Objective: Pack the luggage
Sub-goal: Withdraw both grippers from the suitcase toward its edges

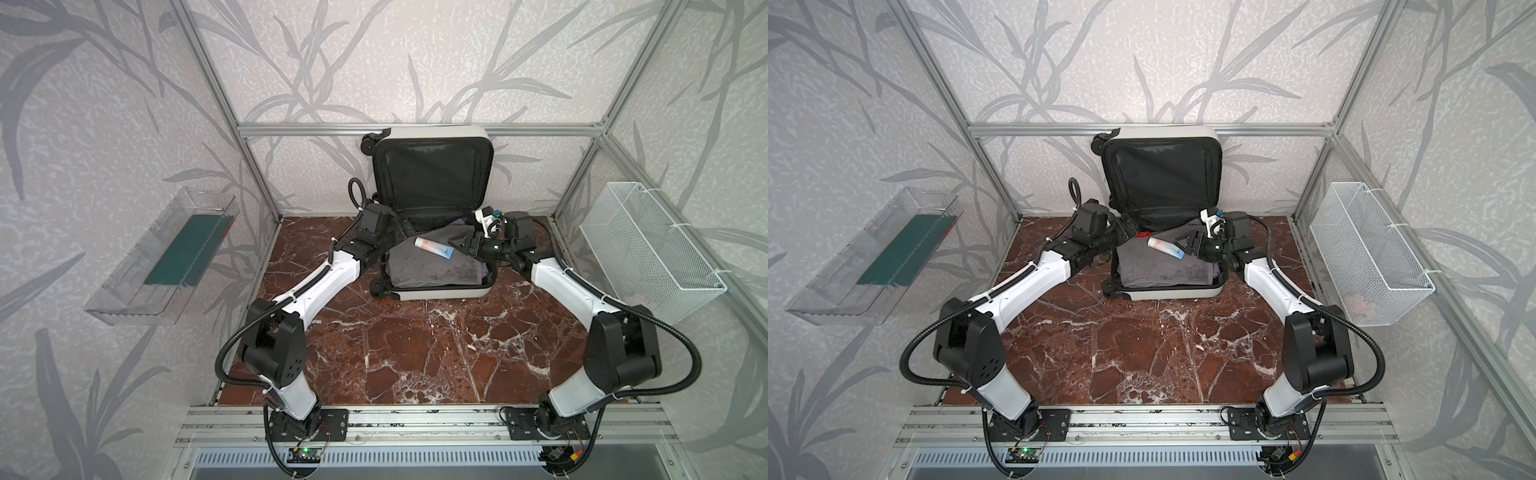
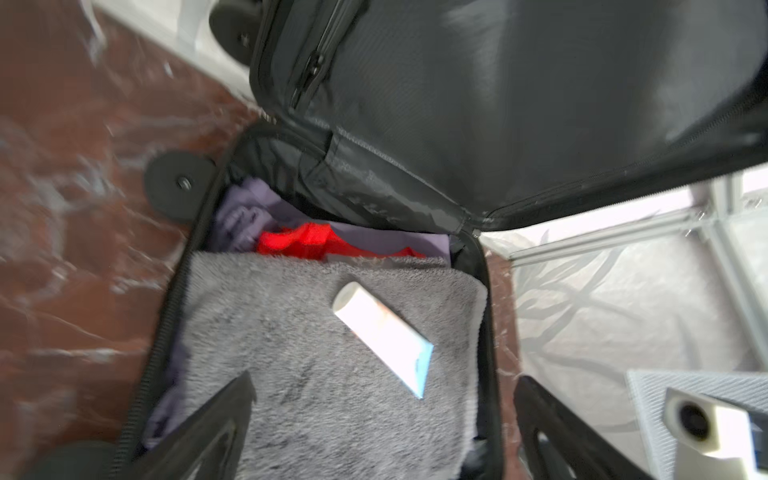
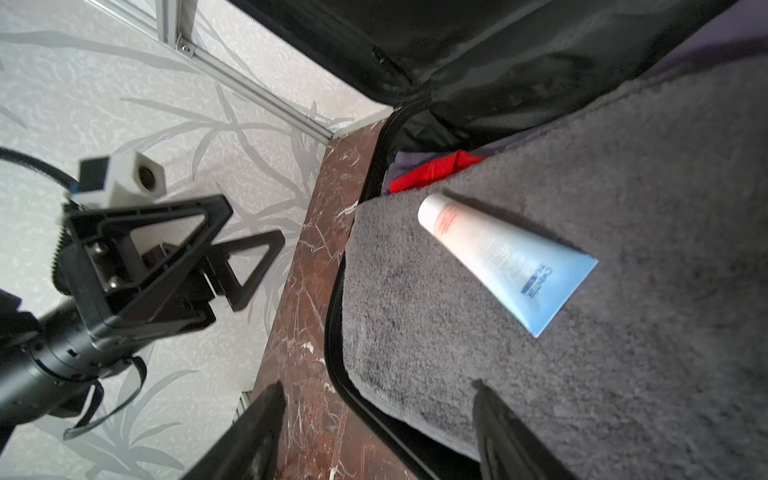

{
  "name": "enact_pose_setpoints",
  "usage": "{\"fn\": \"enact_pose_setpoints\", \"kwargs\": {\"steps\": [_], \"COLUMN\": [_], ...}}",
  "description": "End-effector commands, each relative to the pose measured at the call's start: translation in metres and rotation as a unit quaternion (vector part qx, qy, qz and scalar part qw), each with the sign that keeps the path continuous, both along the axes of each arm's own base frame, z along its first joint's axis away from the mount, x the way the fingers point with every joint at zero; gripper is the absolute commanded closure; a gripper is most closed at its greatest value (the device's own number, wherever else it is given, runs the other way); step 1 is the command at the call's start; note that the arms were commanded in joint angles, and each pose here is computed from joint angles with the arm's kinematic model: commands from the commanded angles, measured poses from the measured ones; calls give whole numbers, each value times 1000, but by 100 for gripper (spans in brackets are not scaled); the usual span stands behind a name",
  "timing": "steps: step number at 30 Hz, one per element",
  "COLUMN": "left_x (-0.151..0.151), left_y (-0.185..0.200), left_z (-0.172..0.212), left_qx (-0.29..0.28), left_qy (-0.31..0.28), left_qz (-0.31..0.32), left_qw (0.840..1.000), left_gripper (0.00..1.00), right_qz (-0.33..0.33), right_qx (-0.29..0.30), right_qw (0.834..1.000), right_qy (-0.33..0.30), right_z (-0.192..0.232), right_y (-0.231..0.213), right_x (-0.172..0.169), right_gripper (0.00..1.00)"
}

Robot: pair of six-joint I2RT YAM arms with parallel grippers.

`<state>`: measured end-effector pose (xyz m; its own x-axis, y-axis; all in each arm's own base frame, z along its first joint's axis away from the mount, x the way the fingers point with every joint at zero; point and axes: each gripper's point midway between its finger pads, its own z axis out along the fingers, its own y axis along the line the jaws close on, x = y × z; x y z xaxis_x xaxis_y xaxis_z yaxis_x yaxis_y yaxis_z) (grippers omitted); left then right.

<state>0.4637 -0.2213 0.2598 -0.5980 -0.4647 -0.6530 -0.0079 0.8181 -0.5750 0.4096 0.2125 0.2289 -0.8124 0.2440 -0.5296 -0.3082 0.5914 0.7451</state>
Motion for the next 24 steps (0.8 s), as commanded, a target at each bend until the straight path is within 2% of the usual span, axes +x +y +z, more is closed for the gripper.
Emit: {"fn": "enact_pose_setpoints", "kwargs": {"steps": [1, 3, 6, 11, 17, 24], "left_x": [4, 15, 33, 59, 87, 118], "left_y": [23, 36, 55, 77, 86, 86], "left_z": [51, 71, 94, 116, 120, 114], "left_qx": [154, 170, 165, 176, 163, 126], "left_qy": [-94, -123, -147, -175, -209, -226], "left_qz": [-38, -32, -17, -8, -29, -55], "left_qw": [983, 977, 975, 969, 964, 964], "left_gripper": [1, 1, 1, 5, 15, 25], "right_qz": [-11, -17, -19, -30, -50, -57], "right_qx": [-15, -21, -38, -45, -34, -24], "right_qw": [1000, 1000, 999, 998, 997, 998], "right_qy": [-6, -14, -22, -35, -43, -30], "right_z": [3, 9, 20, 44, 61, 58], "right_y": [-7, -11, -15, -21, -25, -24], "right_x": [-13, -17, -20, -20, -19, -14], "right_gripper": [27, 27, 27, 27, 27, 27]}}
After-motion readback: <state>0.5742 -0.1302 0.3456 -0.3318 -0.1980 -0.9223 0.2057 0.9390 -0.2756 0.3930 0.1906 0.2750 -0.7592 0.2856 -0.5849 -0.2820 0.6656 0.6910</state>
